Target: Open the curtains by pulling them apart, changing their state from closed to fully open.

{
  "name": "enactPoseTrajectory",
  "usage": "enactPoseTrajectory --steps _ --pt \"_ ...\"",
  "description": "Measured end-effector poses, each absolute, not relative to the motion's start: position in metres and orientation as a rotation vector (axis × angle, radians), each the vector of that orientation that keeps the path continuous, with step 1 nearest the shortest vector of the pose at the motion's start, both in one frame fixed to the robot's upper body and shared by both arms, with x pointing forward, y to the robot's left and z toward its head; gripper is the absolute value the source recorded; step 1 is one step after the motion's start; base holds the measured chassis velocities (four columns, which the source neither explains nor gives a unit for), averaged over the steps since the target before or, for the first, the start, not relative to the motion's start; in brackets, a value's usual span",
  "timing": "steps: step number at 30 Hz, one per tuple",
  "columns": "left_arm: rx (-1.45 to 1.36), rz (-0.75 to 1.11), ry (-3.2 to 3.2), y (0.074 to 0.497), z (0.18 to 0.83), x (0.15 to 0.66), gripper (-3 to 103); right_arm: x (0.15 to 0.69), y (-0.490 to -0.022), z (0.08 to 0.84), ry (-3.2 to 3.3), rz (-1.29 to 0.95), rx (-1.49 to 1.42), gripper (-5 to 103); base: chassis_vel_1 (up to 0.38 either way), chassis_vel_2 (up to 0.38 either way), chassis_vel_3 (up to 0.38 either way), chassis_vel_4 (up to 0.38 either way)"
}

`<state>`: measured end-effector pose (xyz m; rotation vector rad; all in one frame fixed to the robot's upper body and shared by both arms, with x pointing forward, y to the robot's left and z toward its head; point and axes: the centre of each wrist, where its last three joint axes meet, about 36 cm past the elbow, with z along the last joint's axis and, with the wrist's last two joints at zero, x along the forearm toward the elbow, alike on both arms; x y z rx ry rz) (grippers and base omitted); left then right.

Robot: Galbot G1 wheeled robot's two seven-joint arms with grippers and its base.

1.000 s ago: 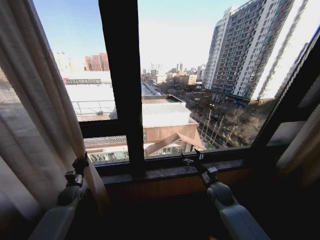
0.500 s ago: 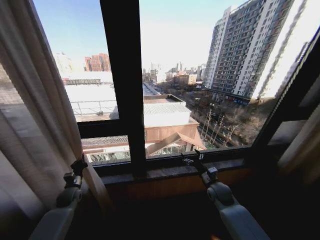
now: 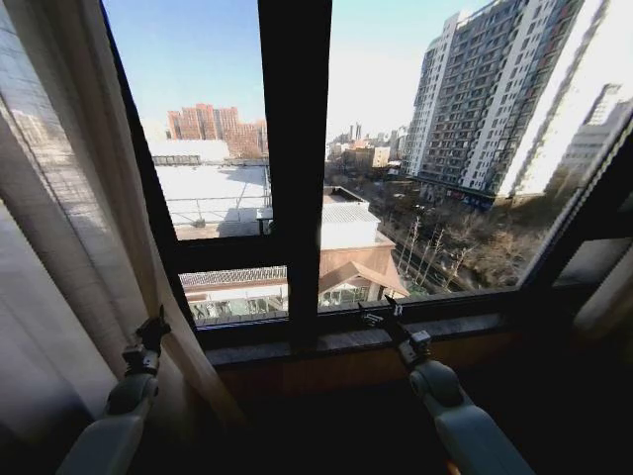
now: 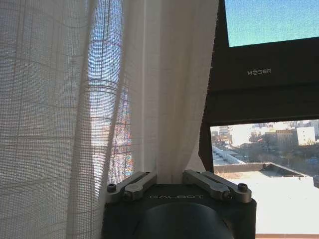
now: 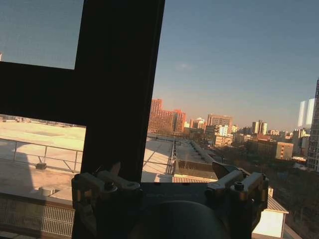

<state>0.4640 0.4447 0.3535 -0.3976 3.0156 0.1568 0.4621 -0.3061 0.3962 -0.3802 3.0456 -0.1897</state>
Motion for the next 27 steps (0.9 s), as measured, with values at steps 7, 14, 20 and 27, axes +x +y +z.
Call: enactPoseTrajectory --steps 7,14,20,27 --pt "-0.406 0.153 3.011 0.445 0.354 0.457 0 0.462 -0.306 0.396 3.046 -0.190 -0.380 100 0.382 0.336 -0.382 -0.329" --pt "-0.422 0.148 3.016 0.446 0.349 0.448 0 0.462 -0.306 0.396 3.046 -0.190 -0.380 100 0.380 0.345 -0.383 -0.338" --pt "-0.436 0.151 3.014 0.450 0.349 0.445 0 0.462 -0.306 0.396 3.046 -0.190 -0.380 100 0.379 0.326 -0.382 -0.327" --pt "-0.442 0.148 3.013 0.450 0.347 0.443 0 0.462 -0.306 0.396 3.046 -0.190 -0.380 100 0.374 0.331 -0.381 -0.331"
